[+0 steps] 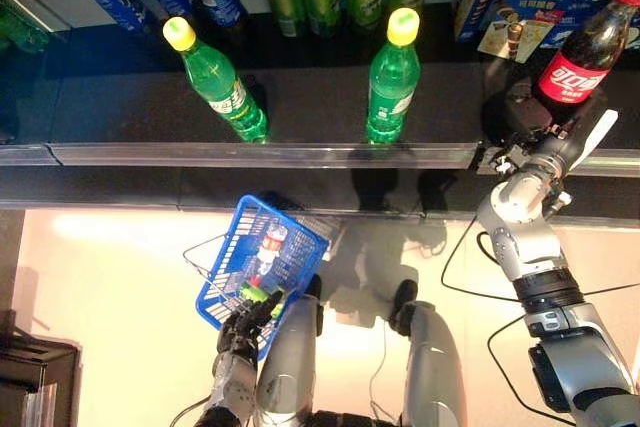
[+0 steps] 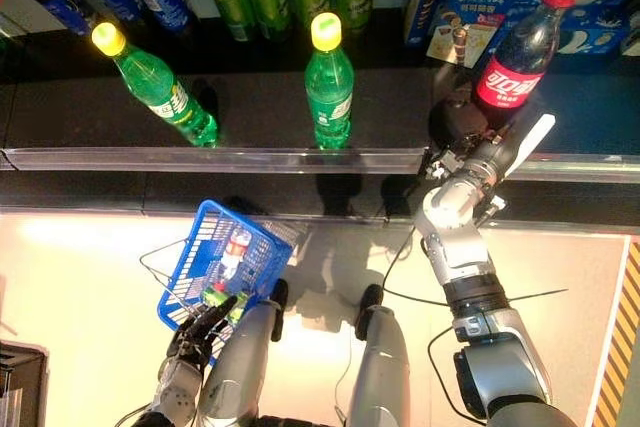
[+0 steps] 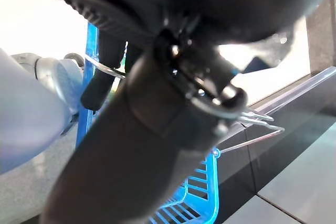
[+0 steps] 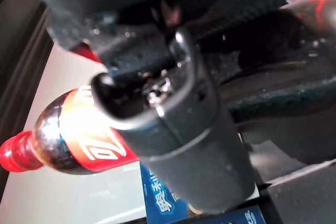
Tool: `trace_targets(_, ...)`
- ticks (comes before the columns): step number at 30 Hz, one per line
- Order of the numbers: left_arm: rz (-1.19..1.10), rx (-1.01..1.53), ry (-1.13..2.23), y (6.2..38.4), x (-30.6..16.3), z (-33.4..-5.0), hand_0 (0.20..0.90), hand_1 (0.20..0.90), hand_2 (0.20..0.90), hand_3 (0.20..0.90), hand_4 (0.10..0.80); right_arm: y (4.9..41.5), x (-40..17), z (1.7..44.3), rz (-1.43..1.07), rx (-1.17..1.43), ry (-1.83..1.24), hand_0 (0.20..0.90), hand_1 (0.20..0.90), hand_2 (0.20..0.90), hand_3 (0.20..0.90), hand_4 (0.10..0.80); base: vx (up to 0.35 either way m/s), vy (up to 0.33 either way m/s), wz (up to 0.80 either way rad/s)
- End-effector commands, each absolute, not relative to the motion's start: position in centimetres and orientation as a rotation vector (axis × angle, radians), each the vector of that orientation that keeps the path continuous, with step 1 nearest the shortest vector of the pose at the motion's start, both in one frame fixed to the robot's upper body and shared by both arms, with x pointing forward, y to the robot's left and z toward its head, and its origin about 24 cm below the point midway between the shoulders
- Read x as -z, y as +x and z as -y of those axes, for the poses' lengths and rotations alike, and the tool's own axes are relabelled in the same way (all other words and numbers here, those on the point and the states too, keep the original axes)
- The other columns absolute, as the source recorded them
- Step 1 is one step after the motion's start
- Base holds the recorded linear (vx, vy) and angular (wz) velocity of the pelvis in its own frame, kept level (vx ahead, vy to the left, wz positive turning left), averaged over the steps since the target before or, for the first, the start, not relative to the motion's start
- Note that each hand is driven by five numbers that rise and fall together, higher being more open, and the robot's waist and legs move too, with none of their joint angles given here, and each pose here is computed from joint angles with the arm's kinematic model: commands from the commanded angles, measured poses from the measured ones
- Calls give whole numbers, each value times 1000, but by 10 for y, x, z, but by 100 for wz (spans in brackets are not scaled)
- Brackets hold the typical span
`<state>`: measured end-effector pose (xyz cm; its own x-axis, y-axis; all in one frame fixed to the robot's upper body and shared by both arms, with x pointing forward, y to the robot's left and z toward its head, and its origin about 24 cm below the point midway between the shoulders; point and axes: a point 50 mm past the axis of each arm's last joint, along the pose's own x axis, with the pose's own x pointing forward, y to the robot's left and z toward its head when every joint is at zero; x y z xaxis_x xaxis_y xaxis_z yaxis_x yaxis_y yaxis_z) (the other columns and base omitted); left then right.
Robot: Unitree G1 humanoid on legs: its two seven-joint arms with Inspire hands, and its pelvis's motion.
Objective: Pick up the drink and place into the basket.
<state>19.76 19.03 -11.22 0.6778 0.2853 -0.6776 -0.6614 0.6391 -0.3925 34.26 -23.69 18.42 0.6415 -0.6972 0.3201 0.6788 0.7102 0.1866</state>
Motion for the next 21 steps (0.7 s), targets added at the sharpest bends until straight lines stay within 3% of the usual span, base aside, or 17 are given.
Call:
trace_targets(1,-526,-671,-560,163,109,-237,300,300,300,200,100,322,-268,252,770,791,94,300,300,300,200,100,0,0,0)
trace_targets(10,-438,-731,-621,161,105,-245,300,300,300,200,100,304,-262,239,850,696,95,300,300,300,200,100,0,0,0)
trace_targets(21,-290,-837,-657,147,94,-268,300,300,300,200,100,263,-242,199,934,323,4,300,300,300,200,100,21,-3,2)
